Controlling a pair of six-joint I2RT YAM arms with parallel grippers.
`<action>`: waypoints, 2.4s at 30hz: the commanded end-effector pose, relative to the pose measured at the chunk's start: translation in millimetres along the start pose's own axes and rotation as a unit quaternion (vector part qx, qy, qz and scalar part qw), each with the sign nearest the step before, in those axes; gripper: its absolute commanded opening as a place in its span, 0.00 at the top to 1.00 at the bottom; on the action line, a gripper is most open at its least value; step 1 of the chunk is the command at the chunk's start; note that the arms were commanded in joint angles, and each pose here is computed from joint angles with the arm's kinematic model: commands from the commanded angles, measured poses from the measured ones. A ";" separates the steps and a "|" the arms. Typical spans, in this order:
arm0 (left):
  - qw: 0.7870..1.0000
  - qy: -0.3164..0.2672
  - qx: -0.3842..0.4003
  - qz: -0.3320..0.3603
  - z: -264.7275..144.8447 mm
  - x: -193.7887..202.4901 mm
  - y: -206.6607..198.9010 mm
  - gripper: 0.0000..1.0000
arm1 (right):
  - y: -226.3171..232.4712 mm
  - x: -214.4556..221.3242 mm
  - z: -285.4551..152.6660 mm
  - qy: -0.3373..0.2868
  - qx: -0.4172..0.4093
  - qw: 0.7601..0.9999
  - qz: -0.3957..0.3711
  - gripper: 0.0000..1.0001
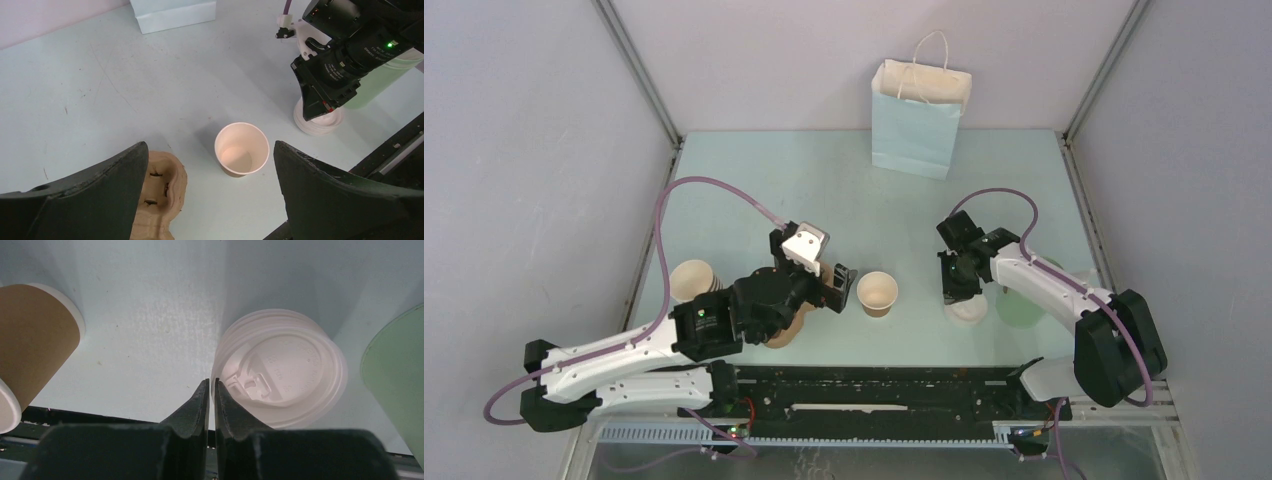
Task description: Pack the takeout coffee
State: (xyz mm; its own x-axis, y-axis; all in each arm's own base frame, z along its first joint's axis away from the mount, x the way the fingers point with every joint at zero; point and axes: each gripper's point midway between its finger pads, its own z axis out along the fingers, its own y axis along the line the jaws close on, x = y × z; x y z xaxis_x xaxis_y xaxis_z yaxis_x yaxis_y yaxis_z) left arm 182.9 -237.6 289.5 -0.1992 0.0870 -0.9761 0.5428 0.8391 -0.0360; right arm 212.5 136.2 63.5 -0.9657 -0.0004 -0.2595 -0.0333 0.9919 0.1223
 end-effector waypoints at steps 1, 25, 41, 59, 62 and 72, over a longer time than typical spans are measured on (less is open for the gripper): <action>1.000 -0.019 -0.004 -0.020 -2.2 -18.7 1.0 0.00 | 6.4 1.7 -3.8 -0.001 -0.018 1.000 -0.005 0.84; 1.000 -0.019 -0.006 -0.020 -1.8 -21.2 0.8 0.00 | 2.6 -2.1 -18.8 -0.025 -0.020 0.999 0.019 1.00; 0.999 -0.025 0.007 -0.035 0.2 -25.5 -6.4 0.00 | 4.8 -7.3 -41.9 -0.053 -0.059 0.996 0.032 1.00; 0.997 -0.023 0.037 -0.068 7.4 -24.2 -22.9 0.00 | 3.1 -4.1 -32.2 -0.023 -0.060 0.998 0.028 0.65; 0.997 -0.023 0.034 -0.070 5.1 -23.1 -19.9 0.00 | 3.4 -2.5 -24.7 -0.012 -0.057 0.998 0.026 0.59; 0.997 -0.022 0.028 -0.067 4.6 -20.8 -15.8 0.00 | 9.0 2.1 -6.4 0.010 -0.043 0.999 0.006 0.63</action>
State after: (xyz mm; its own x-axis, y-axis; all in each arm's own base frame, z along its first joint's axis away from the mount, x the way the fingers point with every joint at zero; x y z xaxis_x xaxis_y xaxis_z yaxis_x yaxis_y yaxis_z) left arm 179.2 -256.9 288.8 -0.2520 0.0205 -0.9675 0.5729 0.8089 -0.1321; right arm 202.7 140.1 71.8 -0.9760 0.0311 -0.2154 -0.0163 0.9765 0.2148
